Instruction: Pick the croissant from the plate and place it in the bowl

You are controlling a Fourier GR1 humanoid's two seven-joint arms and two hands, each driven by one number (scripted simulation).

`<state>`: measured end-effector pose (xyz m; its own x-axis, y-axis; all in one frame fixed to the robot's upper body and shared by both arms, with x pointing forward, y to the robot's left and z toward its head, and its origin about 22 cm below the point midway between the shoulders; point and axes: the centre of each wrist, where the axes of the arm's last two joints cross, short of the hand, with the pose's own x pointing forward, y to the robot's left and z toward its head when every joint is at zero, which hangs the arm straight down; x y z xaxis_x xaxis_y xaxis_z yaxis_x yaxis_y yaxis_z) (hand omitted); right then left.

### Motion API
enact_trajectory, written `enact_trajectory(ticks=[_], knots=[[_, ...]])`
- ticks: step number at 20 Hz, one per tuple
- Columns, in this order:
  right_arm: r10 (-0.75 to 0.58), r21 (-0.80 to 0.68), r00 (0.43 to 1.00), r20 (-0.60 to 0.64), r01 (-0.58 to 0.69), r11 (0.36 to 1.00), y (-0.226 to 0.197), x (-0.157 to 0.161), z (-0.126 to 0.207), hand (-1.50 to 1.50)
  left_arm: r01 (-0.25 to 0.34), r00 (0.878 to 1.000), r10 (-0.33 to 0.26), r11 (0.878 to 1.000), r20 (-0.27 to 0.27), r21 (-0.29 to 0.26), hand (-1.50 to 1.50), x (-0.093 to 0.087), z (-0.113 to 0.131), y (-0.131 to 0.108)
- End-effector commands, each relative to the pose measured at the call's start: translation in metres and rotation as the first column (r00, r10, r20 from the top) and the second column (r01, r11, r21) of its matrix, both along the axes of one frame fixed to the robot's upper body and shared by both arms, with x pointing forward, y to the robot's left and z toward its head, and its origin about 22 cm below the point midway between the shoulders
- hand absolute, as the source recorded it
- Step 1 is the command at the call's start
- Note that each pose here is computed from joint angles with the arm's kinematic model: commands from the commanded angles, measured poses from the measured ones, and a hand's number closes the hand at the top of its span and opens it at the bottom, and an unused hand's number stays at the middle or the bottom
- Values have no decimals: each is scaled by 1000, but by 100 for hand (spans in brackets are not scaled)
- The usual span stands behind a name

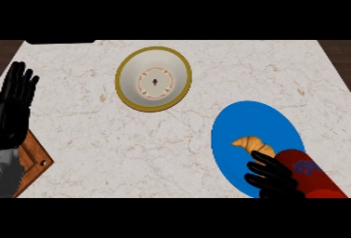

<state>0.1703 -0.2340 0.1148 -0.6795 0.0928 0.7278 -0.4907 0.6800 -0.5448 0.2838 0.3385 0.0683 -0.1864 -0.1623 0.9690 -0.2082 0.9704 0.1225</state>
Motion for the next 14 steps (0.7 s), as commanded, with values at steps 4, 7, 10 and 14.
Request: enact_trajectory(ticks=[4, 7, 10, 14], knots=[[-140, -273, 982, 125, 170, 947, -43, -11, 73, -150, 4, 1000, -4, 1000, 2, 3, 0, 0, 11, -7], [-134, -490, 983, 128, 180, 853, -59, -3, 95, -150, 1, 1000, -1, 1000, 17, -13, 0, 2, 17, 7], [-90, -639, 989, 114, 142, 756, -60, -5, 109, -150, -14, 1000, 15, 1000, 22, -14, 0, 7, 5, -1], [-68, -760, 996, 51, 83, 645, -66, 3, 128, -150, 26, 1000, -26, 1000, 7, -17, 0, 3, 6, -1]])
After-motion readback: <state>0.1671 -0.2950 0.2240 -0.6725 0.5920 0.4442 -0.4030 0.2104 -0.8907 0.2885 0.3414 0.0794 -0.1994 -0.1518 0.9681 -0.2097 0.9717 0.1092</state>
